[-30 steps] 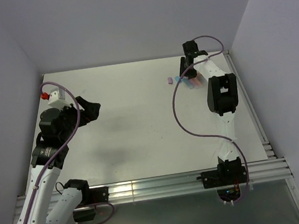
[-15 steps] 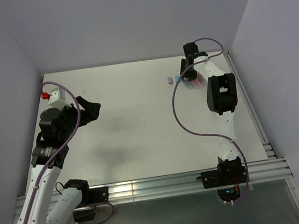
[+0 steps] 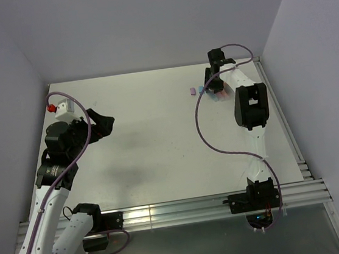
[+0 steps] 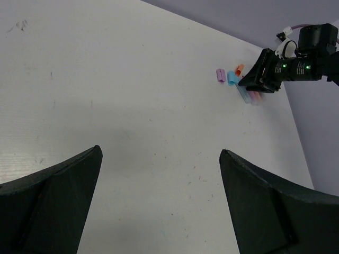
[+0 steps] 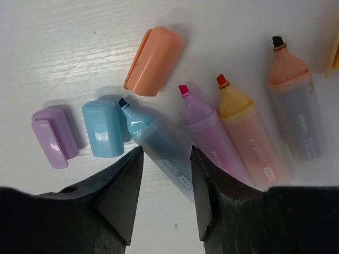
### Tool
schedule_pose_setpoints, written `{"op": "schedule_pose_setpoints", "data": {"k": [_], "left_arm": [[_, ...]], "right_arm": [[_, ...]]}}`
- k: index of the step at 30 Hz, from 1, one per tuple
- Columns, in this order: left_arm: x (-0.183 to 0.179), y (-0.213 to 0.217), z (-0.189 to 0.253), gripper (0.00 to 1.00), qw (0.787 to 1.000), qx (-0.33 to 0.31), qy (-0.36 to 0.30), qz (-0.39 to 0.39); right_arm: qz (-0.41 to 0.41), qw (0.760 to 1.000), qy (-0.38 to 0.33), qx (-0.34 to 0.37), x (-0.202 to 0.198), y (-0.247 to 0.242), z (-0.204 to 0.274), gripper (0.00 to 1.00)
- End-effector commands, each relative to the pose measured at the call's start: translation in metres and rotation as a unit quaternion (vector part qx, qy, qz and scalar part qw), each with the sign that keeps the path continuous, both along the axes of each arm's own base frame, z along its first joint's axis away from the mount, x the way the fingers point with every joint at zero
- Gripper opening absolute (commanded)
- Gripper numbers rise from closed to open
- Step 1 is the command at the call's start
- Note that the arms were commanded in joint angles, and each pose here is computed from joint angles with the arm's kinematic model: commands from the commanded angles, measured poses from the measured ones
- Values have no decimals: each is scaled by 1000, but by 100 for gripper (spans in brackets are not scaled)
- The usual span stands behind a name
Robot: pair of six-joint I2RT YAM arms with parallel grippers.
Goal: Insert the pens into the pen caps
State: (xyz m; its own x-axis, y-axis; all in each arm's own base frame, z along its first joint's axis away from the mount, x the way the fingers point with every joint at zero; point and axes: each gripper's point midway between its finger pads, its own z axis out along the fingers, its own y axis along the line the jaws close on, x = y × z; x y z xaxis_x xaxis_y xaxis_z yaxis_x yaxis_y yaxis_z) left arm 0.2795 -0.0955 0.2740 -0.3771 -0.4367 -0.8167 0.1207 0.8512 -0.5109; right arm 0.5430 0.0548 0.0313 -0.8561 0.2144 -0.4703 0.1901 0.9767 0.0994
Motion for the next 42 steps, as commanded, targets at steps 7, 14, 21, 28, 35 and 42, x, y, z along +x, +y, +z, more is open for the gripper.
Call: {"op": "schedule_pose_setpoints", "data": {"k": [7, 14, 21, 28, 35, 42], "left_arm": [[3, -3, 20, 99, 999, -16, -28, -5], [3, -4, 19, 100, 999, -18, -27, -7], [4, -4, 19, 99, 999, -18, -26, -8], [5, -4, 18, 99, 1000, -18, -24, -8], [6, -3, 16, 99, 1000, -19, -20, -7], [6, -3, 17, 100, 1000, -20, -21, -9]], "right_arm": [[9, 1000, -1, -20, 6, 8, 9, 45], [12, 1000, 2, -22, 7, 10, 10, 46], [7, 1000, 0, -27, 10, 9, 11, 52], [7, 1000, 5, -30, 9, 8, 7, 52], [8, 999, 12, -32, 4, 7, 8, 46], [9, 999, 29, -37, -9, 10, 2, 42]]}}
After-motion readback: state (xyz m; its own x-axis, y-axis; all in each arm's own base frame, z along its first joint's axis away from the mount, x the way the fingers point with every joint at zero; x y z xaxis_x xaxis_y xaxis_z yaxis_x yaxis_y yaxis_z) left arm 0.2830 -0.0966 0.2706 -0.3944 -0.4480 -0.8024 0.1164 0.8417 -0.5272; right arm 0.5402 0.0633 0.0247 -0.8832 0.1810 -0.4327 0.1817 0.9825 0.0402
